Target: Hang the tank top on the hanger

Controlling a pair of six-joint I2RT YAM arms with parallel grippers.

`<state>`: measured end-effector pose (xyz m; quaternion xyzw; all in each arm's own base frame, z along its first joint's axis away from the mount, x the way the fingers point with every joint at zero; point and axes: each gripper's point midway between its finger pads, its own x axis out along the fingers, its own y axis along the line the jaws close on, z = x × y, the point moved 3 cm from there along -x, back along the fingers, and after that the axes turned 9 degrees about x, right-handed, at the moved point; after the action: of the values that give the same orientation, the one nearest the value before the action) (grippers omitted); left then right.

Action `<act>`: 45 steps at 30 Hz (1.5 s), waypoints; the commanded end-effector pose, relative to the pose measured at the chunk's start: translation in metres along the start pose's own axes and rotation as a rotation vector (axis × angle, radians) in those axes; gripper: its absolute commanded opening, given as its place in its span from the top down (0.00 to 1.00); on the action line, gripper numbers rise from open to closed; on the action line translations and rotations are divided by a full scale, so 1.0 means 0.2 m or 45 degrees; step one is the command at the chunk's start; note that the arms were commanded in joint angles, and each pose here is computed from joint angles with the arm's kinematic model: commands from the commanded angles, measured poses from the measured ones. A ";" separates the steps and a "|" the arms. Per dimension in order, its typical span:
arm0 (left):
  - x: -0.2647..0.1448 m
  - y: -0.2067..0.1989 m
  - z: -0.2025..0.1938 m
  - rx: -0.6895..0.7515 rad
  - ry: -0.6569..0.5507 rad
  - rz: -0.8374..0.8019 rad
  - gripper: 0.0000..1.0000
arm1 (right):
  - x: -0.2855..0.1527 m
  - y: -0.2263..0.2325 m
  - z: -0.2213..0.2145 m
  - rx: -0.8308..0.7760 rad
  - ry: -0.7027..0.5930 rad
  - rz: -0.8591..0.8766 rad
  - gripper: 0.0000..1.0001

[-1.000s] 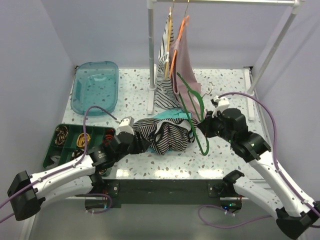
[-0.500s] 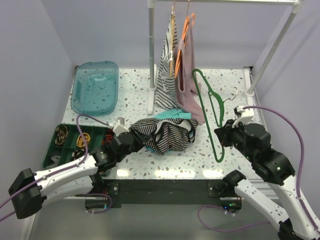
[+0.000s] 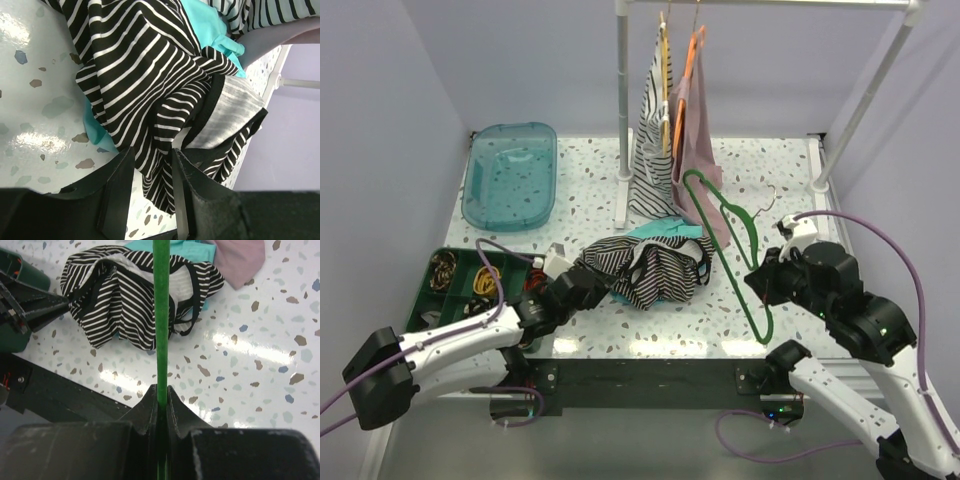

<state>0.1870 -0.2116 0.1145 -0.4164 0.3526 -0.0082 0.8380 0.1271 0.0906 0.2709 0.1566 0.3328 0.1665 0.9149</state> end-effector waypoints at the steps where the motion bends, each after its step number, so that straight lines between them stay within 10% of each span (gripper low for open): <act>1: 0.01 -0.11 0.08 -0.075 -0.103 -0.044 0.59 | -0.09 0.06 0.05 -0.015 -0.020 0.068 1.00; 13: 0.11 -0.19 0.07 -0.021 -0.055 -0.076 0.60 | -0.12 0.03 -0.01 -0.028 0.042 0.051 1.00; 17: 0.12 -0.24 0.12 0.022 -0.068 -0.145 0.96 | -0.15 0.04 0.01 -0.049 0.034 0.066 1.00; 30: -0.06 -0.66 0.77 1.469 -0.576 -0.077 1.00 | -0.12 0.23 -0.04 -0.121 0.203 0.386 1.00; 45: -0.20 -0.94 0.83 1.824 -0.593 -0.393 1.00 | -0.02 0.30 -0.05 -0.176 0.304 0.492 1.00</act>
<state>0.3108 -0.2009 0.2809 0.1872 0.0890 -0.2246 0.9521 0.1000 0.1312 0.2773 0.1358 0.4132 0.3315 0.8372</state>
